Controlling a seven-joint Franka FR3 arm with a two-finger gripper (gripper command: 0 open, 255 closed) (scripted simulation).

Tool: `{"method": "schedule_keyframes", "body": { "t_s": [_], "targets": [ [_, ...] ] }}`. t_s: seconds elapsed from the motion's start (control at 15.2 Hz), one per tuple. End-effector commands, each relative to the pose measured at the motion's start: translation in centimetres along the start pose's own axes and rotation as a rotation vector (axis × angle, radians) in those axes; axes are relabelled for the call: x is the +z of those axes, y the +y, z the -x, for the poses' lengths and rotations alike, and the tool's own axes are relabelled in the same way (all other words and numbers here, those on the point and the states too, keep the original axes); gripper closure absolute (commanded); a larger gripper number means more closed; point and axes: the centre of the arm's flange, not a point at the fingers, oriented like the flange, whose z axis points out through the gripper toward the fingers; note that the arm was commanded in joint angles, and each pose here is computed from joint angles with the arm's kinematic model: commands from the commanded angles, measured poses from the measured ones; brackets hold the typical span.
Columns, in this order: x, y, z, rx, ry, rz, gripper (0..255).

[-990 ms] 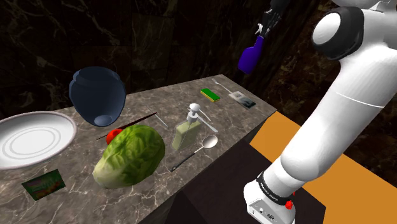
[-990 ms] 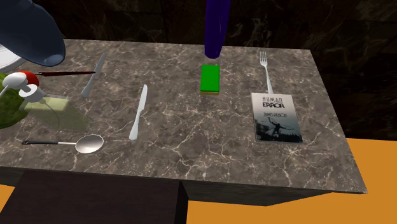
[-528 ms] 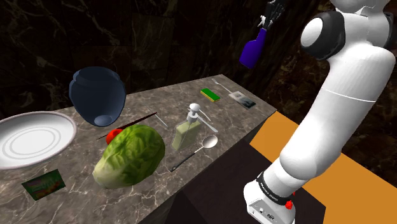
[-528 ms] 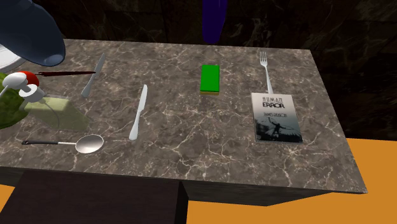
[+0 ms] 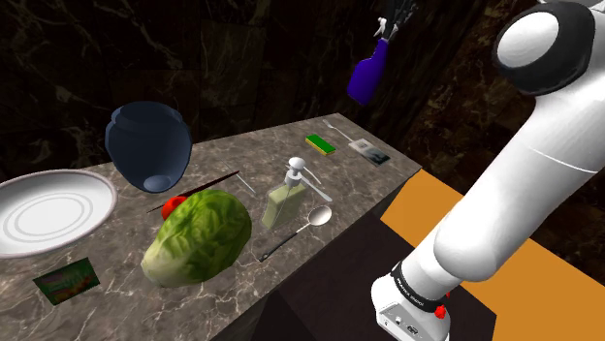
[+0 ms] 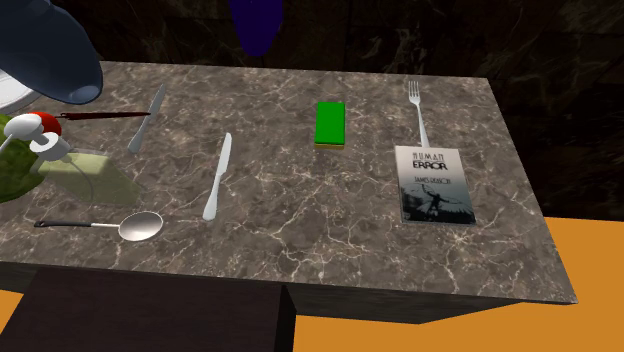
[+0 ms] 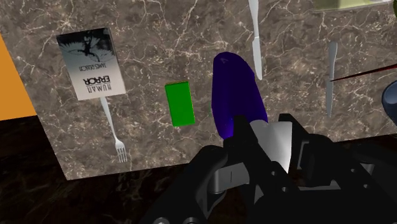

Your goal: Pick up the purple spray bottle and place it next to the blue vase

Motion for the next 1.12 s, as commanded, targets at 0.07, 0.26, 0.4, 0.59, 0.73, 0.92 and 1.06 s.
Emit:
{"method": "schedule_keyframes", "body": {
  "t_s": [0.07,0.26,0.4,0.59,0.73,0.92,1.06],
  "targets": [
    [0.3,-4.0,0.0,0.002,0.001,0.001,255],
    [0.4,-7.9,-0.1,0.002,0.001,0.001,255],
    [0.5,-10.6,-0.2,0.002,0.001,0.001,255],
    [0.6,-14.5,-0.3,0.002,0.001,0.001,255],
    [0.7,-17.2,-0.4,0.002,0.001,0.001,255],
    [0.8,-21.1,-0.6,0.002,0.001,0.001,255],
    [0.9,-23.8,-0.6,0.002,0.001,0.001,255]
  ]
}}
